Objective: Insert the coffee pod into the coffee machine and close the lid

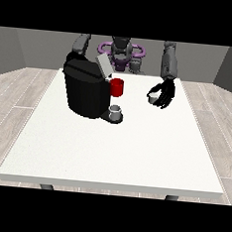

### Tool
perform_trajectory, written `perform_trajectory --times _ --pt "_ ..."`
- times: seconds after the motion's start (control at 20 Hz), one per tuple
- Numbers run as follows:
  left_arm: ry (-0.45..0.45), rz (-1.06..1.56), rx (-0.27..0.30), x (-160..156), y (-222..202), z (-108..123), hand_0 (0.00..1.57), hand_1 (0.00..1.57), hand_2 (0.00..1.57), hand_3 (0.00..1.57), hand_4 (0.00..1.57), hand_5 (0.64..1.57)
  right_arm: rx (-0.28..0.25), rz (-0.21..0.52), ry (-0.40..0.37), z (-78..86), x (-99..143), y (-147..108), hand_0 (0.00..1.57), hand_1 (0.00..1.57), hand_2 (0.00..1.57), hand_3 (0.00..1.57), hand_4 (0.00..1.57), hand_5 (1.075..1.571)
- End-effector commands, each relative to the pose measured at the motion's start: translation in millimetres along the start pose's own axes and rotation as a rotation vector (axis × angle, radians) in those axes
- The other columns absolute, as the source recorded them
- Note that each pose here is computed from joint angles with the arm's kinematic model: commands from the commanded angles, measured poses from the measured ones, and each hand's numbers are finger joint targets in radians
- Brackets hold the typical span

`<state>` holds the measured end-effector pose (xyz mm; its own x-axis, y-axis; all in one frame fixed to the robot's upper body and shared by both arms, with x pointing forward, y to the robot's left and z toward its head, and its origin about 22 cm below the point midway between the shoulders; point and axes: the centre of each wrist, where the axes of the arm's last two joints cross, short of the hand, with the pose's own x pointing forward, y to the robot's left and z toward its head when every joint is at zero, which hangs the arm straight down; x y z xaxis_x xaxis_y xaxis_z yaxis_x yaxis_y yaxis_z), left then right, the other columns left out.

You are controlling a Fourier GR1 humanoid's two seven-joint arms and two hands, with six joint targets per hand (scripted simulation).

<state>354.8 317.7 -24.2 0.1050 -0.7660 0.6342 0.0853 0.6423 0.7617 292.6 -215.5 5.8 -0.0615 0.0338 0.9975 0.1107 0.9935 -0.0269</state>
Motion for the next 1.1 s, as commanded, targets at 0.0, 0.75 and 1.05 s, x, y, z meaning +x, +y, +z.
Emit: perform_trajectory --times 0.0,0.75,1.05 --pt "0.014 -0.002 0.055 -11.5 6.7 -1.7 0.82 0.82 0.97 0.74 0.39 1.571 0.035 -0.015 0.004 6.0 8.1 -3.2 0.0 0.0 0.0 0.0 0.51 1.571" --pt "-0.182 -0.138 -0.019 31.7 24.5 -25.7 1.47 1.47 1.47 1.41 0.61 1.571 -0.043 -0.051 0.029 0.7 -18.5 -2.5 0.0 0.0 0.0 0.0 0.5 1.571" --pt "-0.231 -0.137 -0.083 73.4 26.4 -38.8 1.32 1.32 1.38 1.35 0.58 1.571 -0.02 -0.012 0.103 7.3 -36.4 -15.8 0.0 0.0 0.0 0.0 0.44 1.571"
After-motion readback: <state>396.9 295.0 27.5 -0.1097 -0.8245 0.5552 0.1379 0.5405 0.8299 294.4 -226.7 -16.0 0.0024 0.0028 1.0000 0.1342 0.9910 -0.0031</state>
